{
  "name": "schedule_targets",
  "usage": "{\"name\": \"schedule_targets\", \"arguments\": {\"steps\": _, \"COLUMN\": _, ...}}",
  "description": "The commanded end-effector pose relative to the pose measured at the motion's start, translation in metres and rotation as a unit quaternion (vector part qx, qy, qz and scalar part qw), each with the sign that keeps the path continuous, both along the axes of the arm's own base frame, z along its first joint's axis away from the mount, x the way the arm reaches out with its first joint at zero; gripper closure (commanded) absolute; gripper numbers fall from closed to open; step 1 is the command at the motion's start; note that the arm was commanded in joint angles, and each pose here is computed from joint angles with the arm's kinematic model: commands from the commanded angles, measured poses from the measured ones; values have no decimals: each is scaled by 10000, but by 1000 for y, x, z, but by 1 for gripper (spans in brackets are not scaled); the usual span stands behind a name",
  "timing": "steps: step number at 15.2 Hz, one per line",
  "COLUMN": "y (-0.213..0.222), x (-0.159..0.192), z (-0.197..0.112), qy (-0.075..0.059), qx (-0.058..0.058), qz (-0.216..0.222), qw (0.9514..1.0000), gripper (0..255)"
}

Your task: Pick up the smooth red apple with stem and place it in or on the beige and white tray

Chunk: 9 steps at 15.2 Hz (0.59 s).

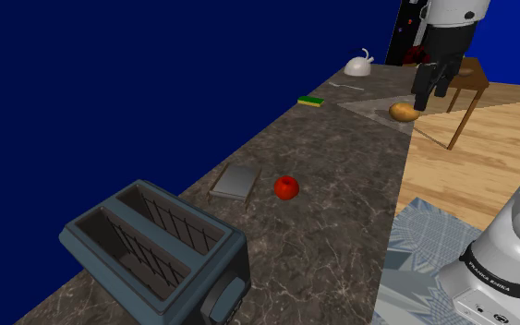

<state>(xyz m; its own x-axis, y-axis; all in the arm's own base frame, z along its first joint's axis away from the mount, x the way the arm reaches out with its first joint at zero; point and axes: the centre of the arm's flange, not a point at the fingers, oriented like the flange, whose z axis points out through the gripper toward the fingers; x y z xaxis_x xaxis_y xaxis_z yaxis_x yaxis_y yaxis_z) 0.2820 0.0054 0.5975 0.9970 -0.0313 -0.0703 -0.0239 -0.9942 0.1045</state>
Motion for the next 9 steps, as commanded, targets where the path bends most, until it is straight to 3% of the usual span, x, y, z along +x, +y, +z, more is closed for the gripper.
{"name": "schedule_targets", "arguments": {"steps": 1, "y": 0, "x": 0, "z": 0, "qy": 0, "qx": 0, "qz": 0, "qw": 10000, "gripper": 0}}
{"name": "schedule_targets", "arguments": {"steps": 9, "y": 68, "x": 50, "z": -58, "qy": -205, "qx": -33, "qz": 121, "qw": 9997, "gripper": 0}}
